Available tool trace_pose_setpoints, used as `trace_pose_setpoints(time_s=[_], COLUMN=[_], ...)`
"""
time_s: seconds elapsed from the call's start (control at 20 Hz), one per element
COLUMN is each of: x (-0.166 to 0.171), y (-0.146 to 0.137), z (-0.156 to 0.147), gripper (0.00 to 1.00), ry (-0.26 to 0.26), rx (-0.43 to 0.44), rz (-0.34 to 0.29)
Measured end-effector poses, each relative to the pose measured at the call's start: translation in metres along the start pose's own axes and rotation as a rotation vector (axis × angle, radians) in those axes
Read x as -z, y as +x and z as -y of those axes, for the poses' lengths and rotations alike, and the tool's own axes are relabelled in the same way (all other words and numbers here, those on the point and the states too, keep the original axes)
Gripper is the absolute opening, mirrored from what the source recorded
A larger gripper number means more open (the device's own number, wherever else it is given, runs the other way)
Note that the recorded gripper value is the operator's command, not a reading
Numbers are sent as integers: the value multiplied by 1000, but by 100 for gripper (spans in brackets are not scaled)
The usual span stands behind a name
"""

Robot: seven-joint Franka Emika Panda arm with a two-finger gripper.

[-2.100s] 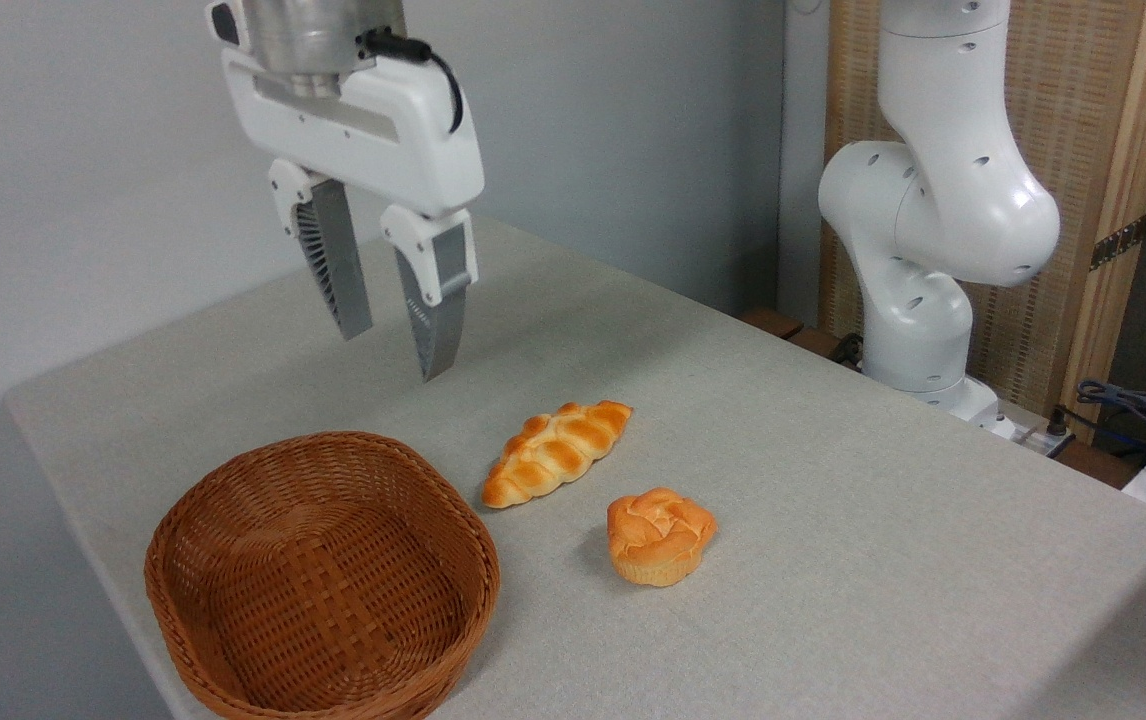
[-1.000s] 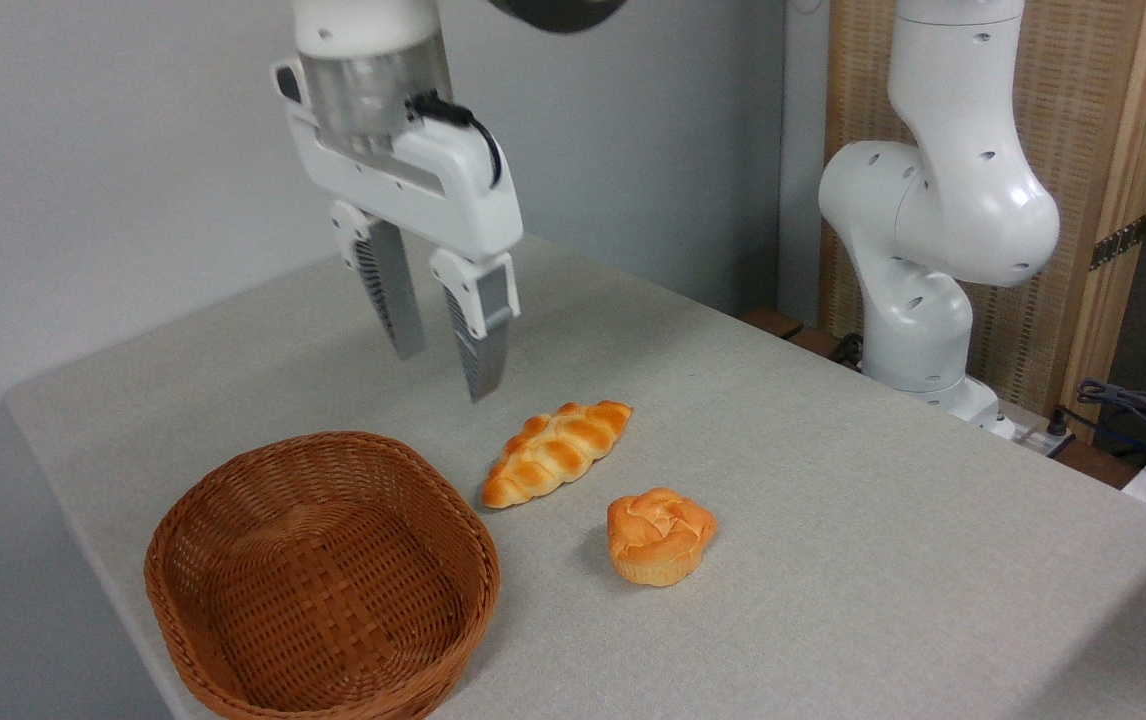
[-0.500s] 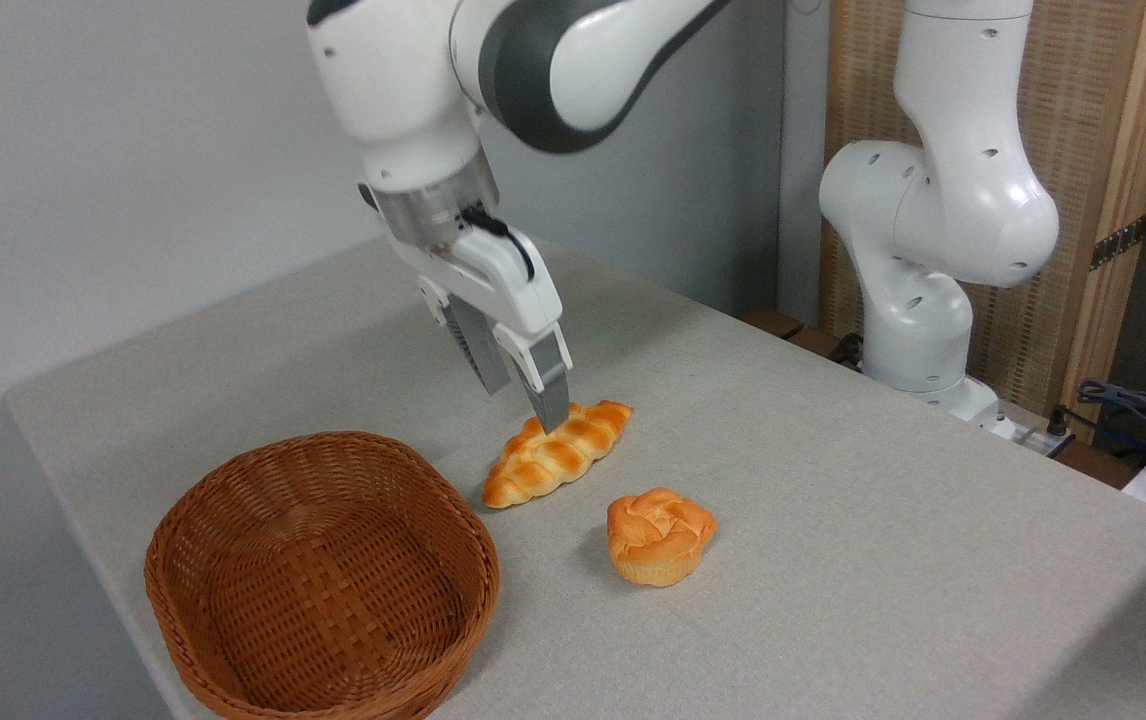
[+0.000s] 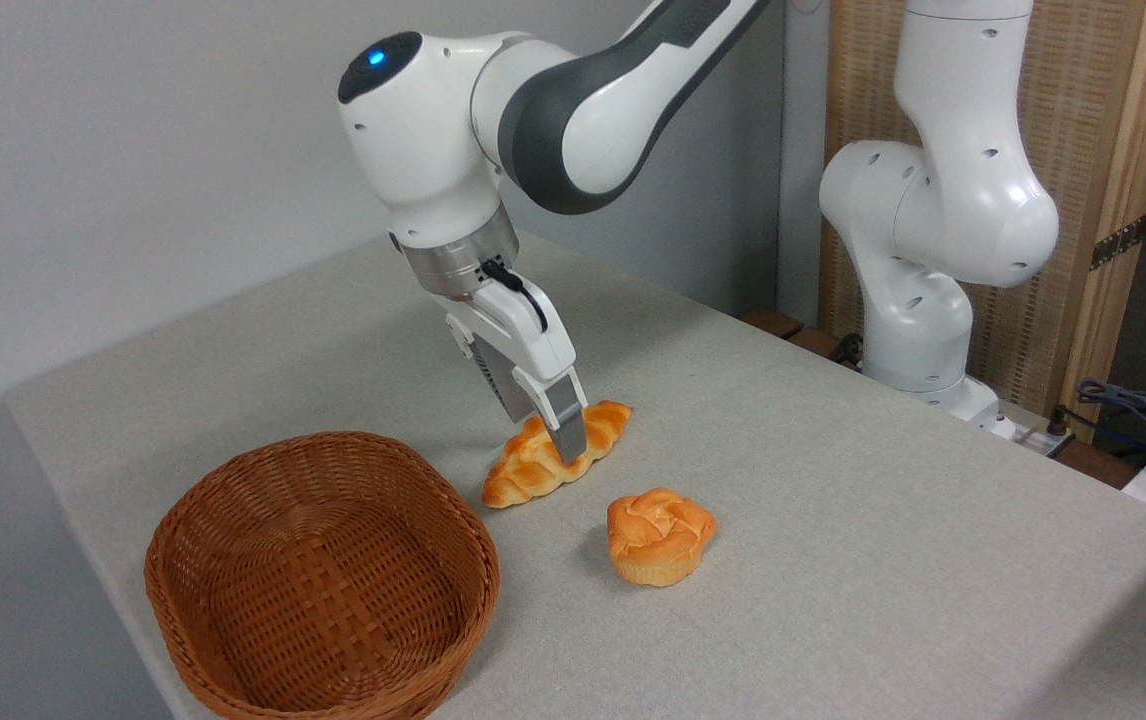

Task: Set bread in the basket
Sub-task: 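Lower the gripper onto the braided roll and close on its middle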

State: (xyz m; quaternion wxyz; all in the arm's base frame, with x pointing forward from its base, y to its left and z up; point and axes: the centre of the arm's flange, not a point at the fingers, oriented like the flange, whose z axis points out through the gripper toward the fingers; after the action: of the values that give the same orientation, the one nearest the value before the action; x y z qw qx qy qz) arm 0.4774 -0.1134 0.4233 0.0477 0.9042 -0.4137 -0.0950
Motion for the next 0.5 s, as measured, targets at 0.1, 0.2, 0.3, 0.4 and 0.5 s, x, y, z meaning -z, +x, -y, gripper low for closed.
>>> trace_pose_setpoints(time_s=[0.1,0.2,0.3,0.4,0.5], x=[-6,-9,-10,-11,-12], y=[-1,-1,-1,0,0], z=[0,0,0,1,1], gripper=[100,72,44,36,35], ry=[-1,-3,1,8,9], rx=[-6,-14,-15,-17,-29], rz=[2,5,-1,-9,-9])
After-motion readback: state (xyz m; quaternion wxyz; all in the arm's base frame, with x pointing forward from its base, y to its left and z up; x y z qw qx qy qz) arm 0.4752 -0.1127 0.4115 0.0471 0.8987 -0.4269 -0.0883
